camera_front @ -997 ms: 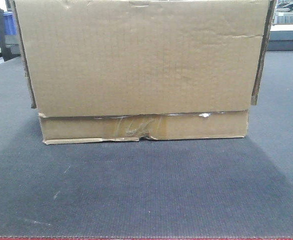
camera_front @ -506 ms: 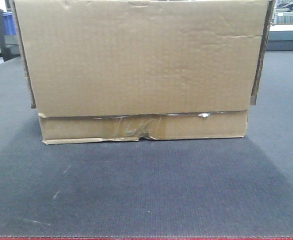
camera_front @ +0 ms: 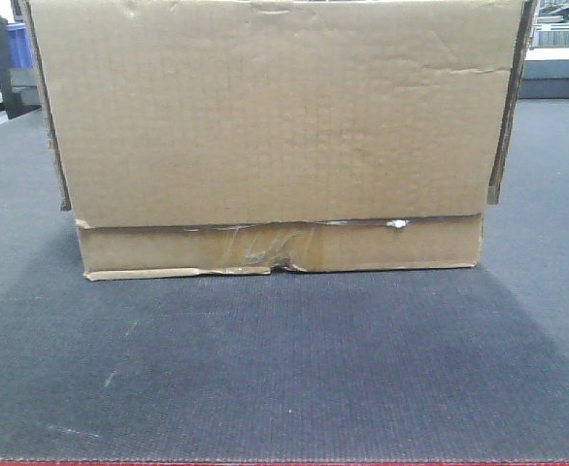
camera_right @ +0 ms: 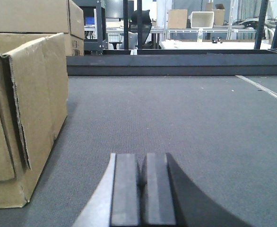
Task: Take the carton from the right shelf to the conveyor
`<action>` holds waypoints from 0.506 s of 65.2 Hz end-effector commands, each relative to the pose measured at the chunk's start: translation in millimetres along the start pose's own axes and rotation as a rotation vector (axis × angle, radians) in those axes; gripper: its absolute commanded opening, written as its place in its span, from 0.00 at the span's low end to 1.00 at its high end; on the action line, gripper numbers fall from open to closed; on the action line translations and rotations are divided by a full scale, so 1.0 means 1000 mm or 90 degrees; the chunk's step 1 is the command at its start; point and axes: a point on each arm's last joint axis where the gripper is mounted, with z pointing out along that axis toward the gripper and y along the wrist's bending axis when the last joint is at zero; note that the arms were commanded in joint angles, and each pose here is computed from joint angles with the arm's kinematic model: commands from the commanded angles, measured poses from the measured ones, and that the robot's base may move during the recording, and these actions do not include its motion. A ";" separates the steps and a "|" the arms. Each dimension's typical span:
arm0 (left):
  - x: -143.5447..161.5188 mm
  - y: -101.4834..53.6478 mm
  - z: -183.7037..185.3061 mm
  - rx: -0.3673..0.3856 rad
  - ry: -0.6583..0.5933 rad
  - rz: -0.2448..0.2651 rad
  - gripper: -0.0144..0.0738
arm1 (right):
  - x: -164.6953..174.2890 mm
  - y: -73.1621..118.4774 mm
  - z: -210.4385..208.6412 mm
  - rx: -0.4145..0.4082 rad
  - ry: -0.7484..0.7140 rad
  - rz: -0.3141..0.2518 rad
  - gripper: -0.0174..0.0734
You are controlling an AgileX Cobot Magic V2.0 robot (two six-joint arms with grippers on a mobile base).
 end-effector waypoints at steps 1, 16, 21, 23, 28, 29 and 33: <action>-0.002 0.000 0.000 -0.003 -0.016 -0.001 0.19 | -0.004 0.000 -0.001 0.004 -0.026 -0.005 0.11; -0.002 0.000 0.000 -0.003 -0.016 -0.001 0.19 | -0.004 0.000 -0.001 0.004 -0.028 -0.005 0.11; -0.002 0.000 0.000 -0.003 -0.016 -0.001 0.19 | -0.004 0.000 -0.001 0.004 -0.028 -0.005 0.11; -0.002 0.000 0.000 -0.003 -0.016 -0.001 0.19 | -0.004 0.000 -0.001 0.004 -0.028 -0.005 0.11; -0.002 0.000 0.000 -0.003 -0.016 -0.001 0.19 | -0.004 0.000 -0.001 0.004 -0.028 -0.005 0.11; -0.002 0.000 0.000 -0.003 -0.016 -0.001 0.19 | -0.004 0.000 -0.001 0.004 -0.028 -0.005 0.11; -0.002 0.000 0.000 -0.003 -0.016 -0.001 0.19 | -0.004 0.000 -0.001 0.004 -0.028 -0.005 0.11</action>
